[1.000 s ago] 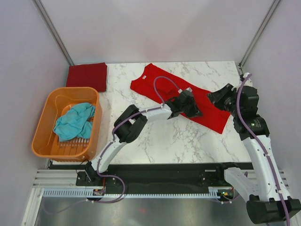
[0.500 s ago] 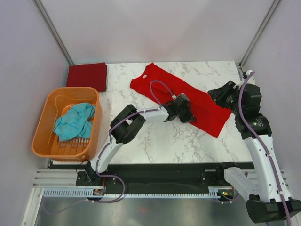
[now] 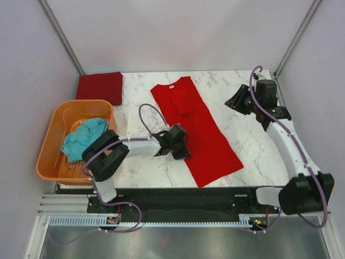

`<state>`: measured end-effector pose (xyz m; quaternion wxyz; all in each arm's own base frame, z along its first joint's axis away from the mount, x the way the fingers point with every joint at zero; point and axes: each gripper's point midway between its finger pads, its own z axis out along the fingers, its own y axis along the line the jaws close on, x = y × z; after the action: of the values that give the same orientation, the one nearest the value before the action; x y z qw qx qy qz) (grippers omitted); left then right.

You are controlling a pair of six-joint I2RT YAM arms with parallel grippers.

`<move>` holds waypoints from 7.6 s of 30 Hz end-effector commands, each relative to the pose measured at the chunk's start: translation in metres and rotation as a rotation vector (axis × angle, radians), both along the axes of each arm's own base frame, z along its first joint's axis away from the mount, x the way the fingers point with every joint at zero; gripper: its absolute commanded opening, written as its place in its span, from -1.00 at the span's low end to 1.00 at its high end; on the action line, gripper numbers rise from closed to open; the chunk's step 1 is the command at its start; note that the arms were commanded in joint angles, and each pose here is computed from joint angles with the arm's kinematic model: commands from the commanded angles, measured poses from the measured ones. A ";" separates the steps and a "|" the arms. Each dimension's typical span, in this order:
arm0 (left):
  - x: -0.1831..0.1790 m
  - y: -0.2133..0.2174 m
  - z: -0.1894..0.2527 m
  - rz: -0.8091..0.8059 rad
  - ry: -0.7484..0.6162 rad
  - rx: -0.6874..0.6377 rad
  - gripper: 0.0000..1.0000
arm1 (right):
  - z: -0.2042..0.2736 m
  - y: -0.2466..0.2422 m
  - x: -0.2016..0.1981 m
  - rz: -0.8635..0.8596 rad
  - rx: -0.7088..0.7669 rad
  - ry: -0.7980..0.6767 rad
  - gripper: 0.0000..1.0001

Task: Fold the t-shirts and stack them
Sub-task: Fold the tshirt

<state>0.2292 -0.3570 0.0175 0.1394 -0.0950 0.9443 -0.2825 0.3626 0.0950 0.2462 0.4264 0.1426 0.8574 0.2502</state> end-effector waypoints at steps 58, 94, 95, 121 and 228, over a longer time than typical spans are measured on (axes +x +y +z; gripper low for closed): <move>0.050 0.112 0.094 -0.191 -0.216 0.036 -0.46 | -0.228 0.105 0.270 0.257 -0.031 0.059 -0.45; -0.044 0.125 0.018 -0.142 0.000 0.024 0.04 | -0.189 0.049 -0.043 0.158 -0.080 0.484 0.10; -0.046 0.122 0.017 -0.147 0.005 0.023 0.03 | -0.188 0.053 -0.056 0.171 -0.079 0.486 0.11; -0.075 0.113 -0.005 -0.154 0.033 0.063 -0.95 | -0.230 0.047 -0.201 0.219 -0.045 0.614 -0.07; 0.108 0.097 0.104 -0.115 -0.154 -0.105 -0.95 | -0.113 0.072 0.008 0.224 -0.211 0.321 -1.00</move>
<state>0.3105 -0.2631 0.1077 0.1609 -0.0583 0.9255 -0.3378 0.3375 0.1721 0.1124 0.2309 0.0481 0.9566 0.1715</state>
